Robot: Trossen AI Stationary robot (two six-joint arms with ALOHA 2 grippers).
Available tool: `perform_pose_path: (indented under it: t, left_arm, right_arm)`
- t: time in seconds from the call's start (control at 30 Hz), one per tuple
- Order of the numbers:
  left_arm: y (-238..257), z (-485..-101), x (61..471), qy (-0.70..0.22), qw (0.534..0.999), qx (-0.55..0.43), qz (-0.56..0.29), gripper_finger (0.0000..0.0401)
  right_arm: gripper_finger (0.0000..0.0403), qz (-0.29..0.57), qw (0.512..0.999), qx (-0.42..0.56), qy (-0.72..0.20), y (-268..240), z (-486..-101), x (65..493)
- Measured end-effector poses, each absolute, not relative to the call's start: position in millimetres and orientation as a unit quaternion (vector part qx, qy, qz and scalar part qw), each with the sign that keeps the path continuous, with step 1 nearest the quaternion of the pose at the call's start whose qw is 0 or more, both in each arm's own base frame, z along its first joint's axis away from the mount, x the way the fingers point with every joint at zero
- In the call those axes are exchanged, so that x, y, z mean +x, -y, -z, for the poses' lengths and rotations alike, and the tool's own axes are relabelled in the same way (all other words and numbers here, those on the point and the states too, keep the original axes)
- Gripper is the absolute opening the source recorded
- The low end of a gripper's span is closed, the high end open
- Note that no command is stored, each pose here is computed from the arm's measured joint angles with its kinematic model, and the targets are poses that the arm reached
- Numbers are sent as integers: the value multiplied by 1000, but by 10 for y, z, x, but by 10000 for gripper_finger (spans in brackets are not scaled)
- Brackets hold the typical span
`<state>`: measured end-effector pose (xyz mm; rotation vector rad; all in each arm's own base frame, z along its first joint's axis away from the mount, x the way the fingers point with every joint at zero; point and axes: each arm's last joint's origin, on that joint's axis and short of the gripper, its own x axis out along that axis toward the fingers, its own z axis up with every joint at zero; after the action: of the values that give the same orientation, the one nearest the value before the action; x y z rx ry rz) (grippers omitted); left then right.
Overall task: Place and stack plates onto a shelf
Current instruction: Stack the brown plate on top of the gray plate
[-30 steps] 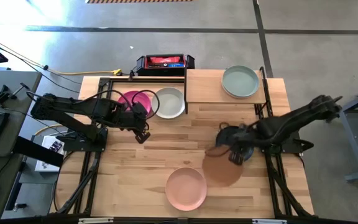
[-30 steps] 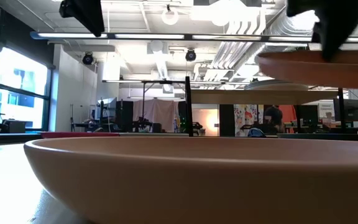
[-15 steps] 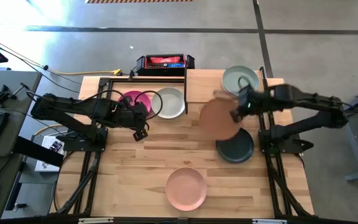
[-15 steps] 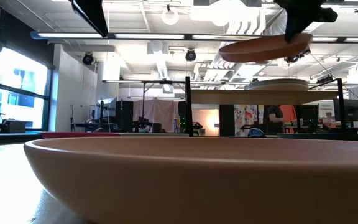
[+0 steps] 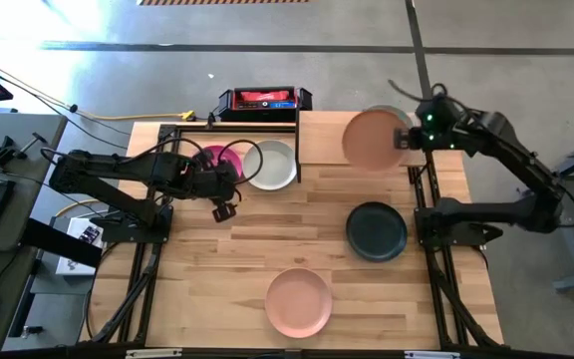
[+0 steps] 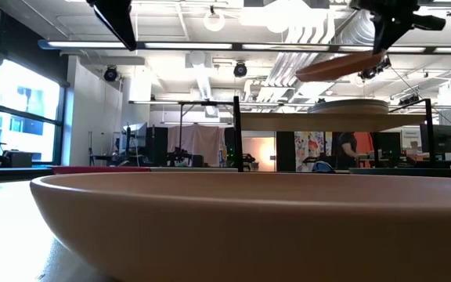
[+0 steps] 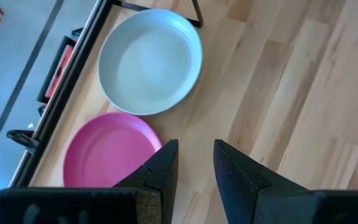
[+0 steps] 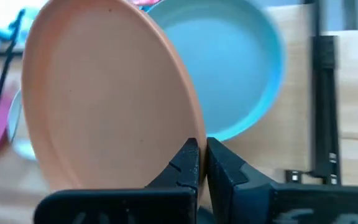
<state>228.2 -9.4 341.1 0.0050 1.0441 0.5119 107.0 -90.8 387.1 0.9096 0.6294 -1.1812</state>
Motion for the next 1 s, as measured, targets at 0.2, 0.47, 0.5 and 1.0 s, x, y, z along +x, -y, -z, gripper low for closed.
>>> perform_pose_path:
  t: [0.2,0.47,0.5,1.0]
  left_arm:
    - [95,-3410,2281,-499,836,17,-230,90]
    - [95,-3410,2282,-502,835,29,-224,90]
    - [92,-3410,2282,-502,835,30,-223,90]
    - [-101,-3409,2281,-511,824,35,-241,90]
  right_arm:
    - [0,574,644,445,-240,1098,-3870,901]
    - [0,615,599,465,-215,1326,-3835,783]
    - [0,618,595,464,-221,1364,-3819,787]
    - [0,611,576,478,-257,1773,-3642,842]
